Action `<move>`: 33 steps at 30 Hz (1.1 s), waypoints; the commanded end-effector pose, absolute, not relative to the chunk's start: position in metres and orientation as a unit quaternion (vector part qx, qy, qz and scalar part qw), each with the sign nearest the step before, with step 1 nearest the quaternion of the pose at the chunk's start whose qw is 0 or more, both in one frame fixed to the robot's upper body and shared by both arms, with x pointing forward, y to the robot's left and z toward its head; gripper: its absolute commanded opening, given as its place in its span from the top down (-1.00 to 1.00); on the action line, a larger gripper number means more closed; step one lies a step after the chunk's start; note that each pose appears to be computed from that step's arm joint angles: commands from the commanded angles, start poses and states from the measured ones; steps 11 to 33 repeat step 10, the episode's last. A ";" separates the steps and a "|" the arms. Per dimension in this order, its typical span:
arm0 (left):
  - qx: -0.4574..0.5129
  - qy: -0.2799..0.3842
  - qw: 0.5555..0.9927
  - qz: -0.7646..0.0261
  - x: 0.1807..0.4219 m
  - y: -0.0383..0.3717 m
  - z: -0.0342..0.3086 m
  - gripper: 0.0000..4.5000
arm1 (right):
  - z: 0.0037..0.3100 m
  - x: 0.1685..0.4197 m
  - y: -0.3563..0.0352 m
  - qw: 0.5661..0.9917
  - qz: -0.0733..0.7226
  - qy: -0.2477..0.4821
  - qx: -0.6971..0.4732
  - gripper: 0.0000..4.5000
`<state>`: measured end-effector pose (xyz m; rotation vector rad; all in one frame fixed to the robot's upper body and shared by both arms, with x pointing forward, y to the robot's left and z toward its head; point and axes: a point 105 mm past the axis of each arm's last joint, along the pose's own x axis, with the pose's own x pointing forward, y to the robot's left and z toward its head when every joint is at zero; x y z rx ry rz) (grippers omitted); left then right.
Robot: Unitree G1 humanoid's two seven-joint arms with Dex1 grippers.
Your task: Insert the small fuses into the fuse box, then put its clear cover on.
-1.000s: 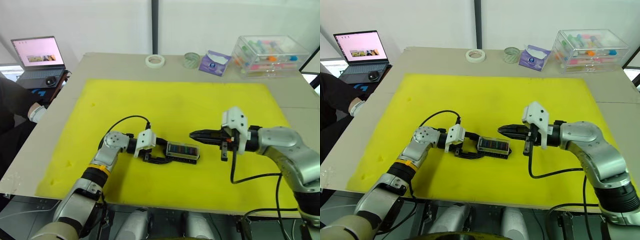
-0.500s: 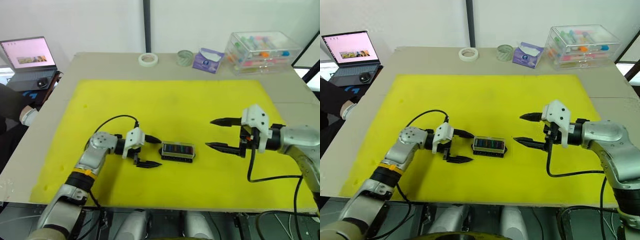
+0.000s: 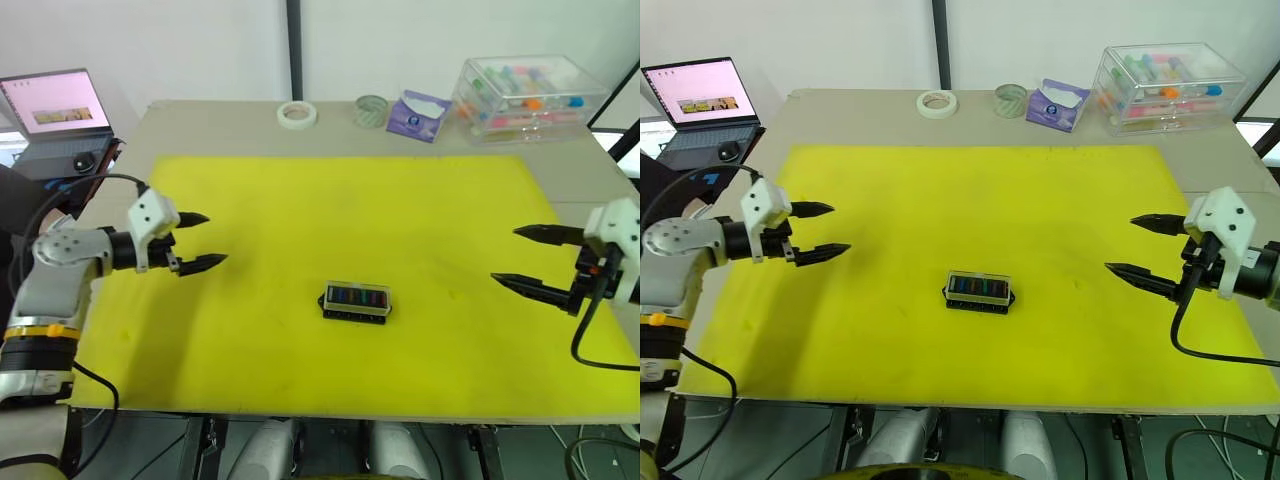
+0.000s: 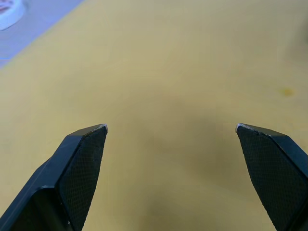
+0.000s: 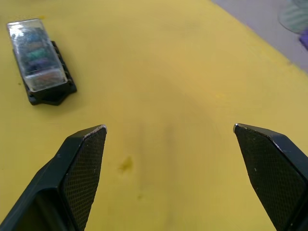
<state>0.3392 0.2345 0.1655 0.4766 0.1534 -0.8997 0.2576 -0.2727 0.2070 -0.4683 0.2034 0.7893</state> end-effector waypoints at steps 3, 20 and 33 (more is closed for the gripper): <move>0.245 0.050 0.884 -0.395 0.347 0.248 0.186 -1.00 | 0.220 0.257 -0.276 0.892 0.373 0.079 -0.244 -0.99; 0.250 0.056 0.880 -0.400 0.348 0.242 0.178 -1.00 | 0.213 0.259 -0.271 0.890 0.379 0.083 -0.241 -0.99; 0.250 0.056 0.880 -0.400 0.348 0.242 0.178 -1.00 | 0.213 0.259 -0.271 0.890 0.379 0.083 -0.241 -0.99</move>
